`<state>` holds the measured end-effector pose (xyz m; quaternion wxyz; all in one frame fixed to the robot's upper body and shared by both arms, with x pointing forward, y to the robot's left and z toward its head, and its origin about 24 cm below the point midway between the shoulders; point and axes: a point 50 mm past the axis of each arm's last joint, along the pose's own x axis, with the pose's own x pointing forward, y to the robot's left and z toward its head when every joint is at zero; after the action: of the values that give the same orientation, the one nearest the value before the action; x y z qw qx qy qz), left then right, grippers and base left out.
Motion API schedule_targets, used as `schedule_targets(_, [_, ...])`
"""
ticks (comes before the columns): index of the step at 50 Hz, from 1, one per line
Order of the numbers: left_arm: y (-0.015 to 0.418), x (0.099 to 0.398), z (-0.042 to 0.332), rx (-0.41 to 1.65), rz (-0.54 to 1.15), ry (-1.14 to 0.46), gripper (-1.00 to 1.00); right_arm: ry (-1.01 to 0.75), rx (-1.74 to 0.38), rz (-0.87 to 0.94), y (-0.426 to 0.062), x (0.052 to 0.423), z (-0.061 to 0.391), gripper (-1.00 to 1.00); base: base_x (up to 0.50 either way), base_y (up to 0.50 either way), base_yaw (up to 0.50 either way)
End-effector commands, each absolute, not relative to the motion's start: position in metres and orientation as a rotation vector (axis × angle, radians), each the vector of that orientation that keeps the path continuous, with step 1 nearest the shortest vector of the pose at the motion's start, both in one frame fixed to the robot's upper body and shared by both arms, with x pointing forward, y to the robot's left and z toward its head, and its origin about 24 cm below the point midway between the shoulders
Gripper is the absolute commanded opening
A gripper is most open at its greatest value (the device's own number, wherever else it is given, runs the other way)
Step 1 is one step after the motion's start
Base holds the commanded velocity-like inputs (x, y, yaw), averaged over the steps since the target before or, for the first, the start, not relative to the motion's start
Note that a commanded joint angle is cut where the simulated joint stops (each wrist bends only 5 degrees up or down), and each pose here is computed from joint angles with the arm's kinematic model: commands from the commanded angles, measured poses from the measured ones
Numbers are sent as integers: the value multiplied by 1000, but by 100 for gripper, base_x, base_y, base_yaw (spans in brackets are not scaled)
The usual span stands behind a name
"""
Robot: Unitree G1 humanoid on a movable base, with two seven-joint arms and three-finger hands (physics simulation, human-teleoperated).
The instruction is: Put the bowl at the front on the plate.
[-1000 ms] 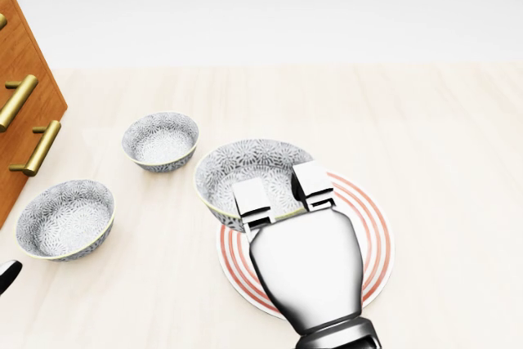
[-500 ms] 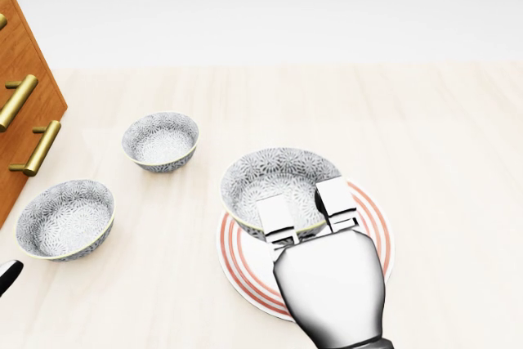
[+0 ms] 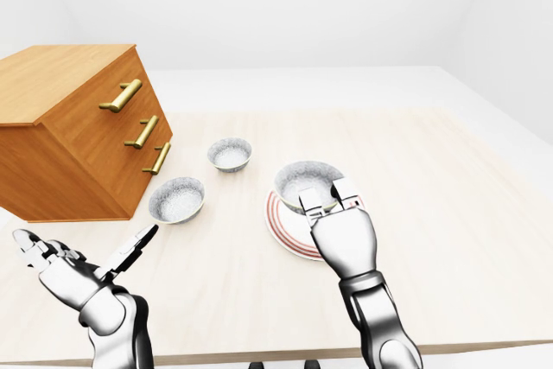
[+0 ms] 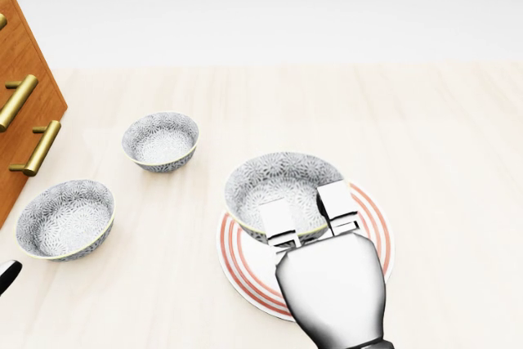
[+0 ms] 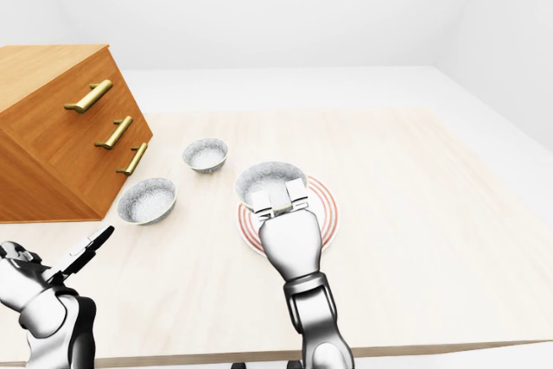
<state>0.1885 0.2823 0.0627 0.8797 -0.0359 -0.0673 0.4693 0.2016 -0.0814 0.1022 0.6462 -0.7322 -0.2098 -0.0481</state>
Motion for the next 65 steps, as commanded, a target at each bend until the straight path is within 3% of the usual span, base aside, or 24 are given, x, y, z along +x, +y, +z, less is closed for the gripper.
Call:
schedule_targets(1, [282,188,63,-73,979,-139,100,-482,-1729,-133,-84,203,102,-100,0,0,0])
schedule_targets(65, [282,190,63,-70,974,-139,100,-506,-1634,-207,-102,209,48,-100,0,0,0])
